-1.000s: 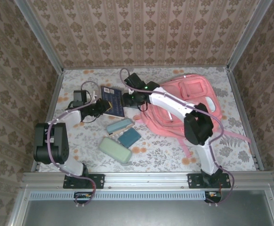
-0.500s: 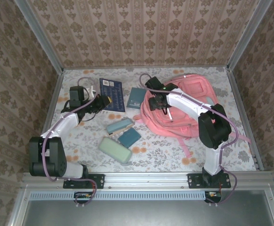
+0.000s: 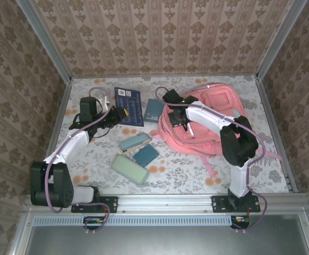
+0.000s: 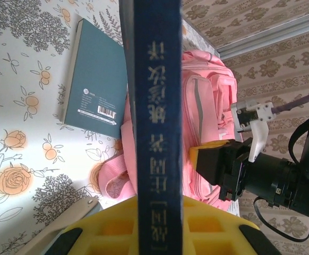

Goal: Pack the student bag

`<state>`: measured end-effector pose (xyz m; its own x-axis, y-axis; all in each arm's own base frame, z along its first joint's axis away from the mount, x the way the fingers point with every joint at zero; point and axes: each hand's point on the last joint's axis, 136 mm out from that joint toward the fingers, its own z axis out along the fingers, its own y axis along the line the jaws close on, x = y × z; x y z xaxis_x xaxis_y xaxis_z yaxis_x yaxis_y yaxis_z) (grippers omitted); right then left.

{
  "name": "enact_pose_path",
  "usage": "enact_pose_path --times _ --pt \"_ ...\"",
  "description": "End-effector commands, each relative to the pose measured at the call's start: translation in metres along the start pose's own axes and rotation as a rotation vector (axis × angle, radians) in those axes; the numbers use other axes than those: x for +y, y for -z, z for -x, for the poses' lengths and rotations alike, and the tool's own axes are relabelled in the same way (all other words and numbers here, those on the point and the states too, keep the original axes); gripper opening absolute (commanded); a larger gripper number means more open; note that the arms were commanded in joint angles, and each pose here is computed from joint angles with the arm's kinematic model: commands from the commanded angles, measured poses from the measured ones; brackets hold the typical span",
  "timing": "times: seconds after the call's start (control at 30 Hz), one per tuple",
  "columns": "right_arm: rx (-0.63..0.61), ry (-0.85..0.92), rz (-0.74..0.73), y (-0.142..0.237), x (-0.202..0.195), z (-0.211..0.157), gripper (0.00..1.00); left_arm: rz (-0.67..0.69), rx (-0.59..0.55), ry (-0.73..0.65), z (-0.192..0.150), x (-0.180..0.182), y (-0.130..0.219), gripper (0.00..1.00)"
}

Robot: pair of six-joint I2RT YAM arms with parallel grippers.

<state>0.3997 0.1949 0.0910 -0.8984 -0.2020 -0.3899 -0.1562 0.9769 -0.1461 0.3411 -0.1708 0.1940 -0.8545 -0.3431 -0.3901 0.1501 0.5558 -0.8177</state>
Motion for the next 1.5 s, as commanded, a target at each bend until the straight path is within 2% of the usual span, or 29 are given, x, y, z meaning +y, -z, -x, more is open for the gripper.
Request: enact_pose_path --times 0.0,0.27,0.57,0.77,1.03,1.2,1.47 --pt "-0.047 -0.009 -0.021 0.025 -0.014 0.007 0.00 -0.029 -0.022 -0.012 -0.001 -0.013 0.002 0.00" --pt "-0.179 -0.129 0.157 0.099 -0.023 0.038 0.00 0.001 -0.081 0.037 -0.012 -0.020 -0.010 0.00" --pt "-0.229 -0.327 0.403 0.152 -0.037 0.060 0.00 0.002 -0.167 0.115 -0.034 -0.035 -0.022 0.00" --pt "-0.260 -0.384 0.502 0.182 -0.041 0.070 0.00 -0.032 -0.179 0.093 -0.056 -0.064 -0.044 0.00" --pt "-0.286 -0.431 0.609 0.203 -0.045 0.070 0.00 -0.077 -0.126 0.045 -0.081 -0.099 -0.107 0.00" --pt "-0.292 -0.452 0.651 0.209 -0.051 0.068 0.00 -0.169 -0.095 0.055 -0.095 -0.124 -0.148 0.00" --pt "-0.275 -0.457 0.633 0.203 -0.060 0.057 0.00 -0.128 -0.121 -0.035 -0.108 -0.149 -0.156 0.00"
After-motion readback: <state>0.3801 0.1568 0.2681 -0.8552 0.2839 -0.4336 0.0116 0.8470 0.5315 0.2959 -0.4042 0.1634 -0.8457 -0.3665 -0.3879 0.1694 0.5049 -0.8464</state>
